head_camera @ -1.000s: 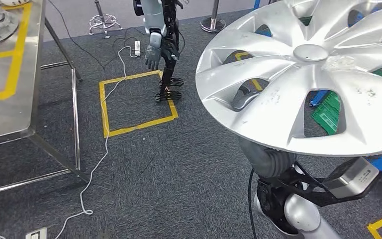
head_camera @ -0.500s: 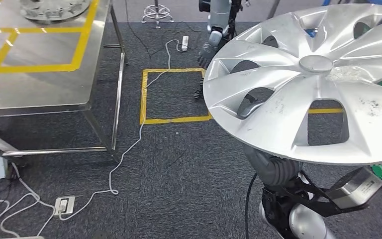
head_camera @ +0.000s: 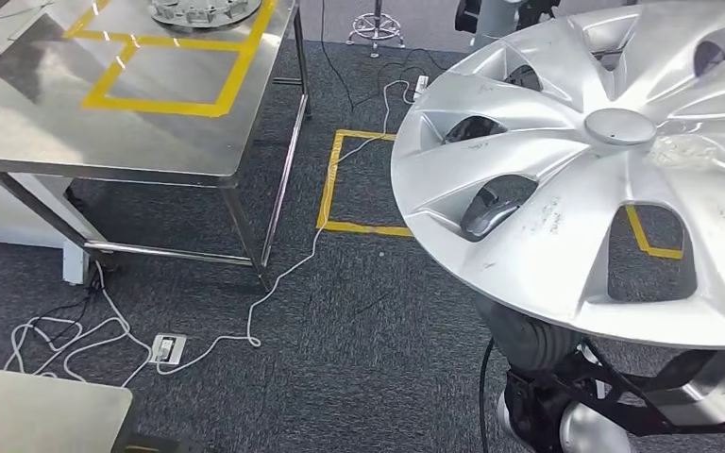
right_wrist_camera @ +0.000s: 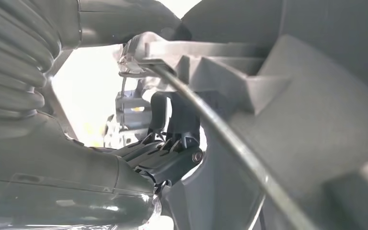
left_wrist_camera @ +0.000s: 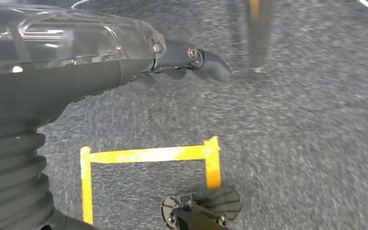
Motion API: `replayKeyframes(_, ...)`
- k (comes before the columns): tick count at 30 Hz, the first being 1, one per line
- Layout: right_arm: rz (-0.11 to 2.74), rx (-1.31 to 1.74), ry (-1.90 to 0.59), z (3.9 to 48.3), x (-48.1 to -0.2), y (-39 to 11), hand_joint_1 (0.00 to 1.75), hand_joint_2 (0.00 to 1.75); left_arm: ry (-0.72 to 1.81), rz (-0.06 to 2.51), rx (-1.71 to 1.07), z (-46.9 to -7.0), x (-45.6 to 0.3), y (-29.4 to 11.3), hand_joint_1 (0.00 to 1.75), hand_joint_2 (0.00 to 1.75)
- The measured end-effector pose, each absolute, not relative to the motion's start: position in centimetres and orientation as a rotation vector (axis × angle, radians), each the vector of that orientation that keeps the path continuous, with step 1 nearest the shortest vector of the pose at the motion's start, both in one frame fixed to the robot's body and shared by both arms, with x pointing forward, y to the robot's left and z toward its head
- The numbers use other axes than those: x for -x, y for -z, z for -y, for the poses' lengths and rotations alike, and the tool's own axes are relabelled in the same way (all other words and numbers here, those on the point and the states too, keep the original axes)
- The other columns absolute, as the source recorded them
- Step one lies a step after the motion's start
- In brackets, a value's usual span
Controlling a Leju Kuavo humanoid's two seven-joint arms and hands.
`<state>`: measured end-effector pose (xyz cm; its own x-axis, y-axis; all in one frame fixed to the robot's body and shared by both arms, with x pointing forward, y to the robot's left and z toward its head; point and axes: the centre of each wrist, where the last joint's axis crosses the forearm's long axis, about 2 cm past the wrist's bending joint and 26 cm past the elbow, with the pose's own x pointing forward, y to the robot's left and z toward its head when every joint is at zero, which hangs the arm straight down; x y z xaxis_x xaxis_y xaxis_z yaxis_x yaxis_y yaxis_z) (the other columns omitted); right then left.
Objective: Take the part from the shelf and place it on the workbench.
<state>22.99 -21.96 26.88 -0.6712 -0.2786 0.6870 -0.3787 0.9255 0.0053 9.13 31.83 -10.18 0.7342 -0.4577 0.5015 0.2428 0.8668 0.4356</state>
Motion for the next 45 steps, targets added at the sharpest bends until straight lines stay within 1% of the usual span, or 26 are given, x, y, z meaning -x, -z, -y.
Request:
replayKeyframes(12,2.349,-0.491,-0.170,22.3,-23.0,-27.0,1.75,1.75,0.391,0.654,-0.350,-31.2,-10.0,10.0,0.00,1.75)
replayKeyframes(23,2.357,-0.491,-0.160,22.6,-23.0,-27.1,1.75,1.75,0.405,0.635,-0.371,-32.4,-9.4,10.1,0.00,1.75)
replayKeyframes(45,2.360,-0.487,-0.175,22.7,-22.9,-27.1,1.75,1.75,0.416,0.644,-0.376,-32.6,-10.0,10.0,0.00,1.75)
